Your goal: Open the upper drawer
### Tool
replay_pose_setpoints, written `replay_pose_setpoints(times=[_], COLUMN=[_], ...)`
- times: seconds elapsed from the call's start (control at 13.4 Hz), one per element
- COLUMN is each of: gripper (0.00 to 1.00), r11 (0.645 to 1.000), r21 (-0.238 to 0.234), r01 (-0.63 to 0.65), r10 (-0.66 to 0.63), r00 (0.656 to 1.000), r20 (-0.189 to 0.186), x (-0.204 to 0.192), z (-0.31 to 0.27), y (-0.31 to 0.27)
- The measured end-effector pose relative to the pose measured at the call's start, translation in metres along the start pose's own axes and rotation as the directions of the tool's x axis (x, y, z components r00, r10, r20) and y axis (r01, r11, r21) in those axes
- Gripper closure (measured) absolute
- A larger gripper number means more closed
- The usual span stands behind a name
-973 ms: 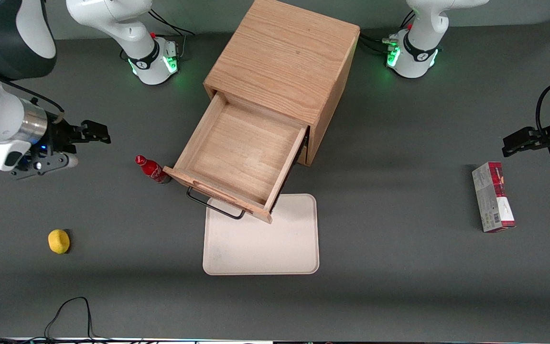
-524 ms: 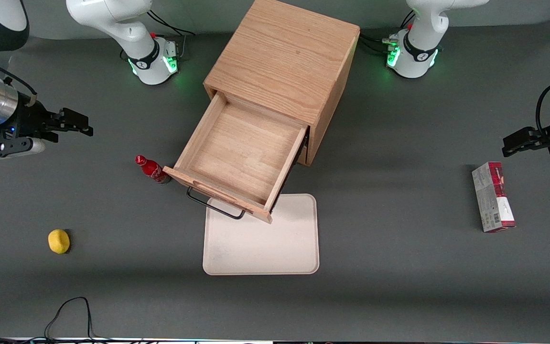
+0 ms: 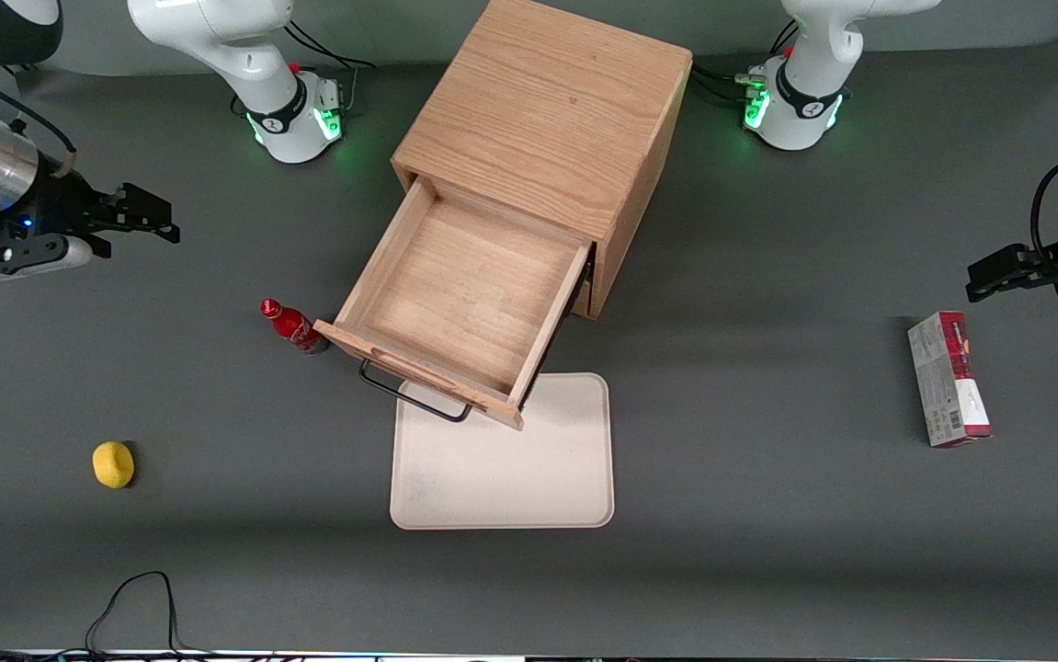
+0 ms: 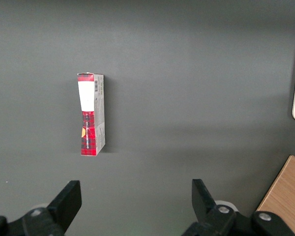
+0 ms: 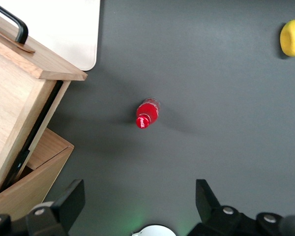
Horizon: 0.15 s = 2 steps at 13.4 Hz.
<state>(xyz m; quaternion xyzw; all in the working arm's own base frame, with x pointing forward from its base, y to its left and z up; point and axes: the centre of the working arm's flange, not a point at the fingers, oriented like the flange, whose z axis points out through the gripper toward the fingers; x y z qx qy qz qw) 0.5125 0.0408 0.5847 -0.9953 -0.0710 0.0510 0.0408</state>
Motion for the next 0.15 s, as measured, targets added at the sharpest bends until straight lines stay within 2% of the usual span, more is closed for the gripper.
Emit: replay_pose_setpoints(times=[0.15], gripper=[0.0], r11=[1.0], r21=[-0.002], r01=[0.005], r10=[-0.005], r00=[1.0], r20=[-0.006], x=[0.003], z=[-0.0027], y=[-0.0028])
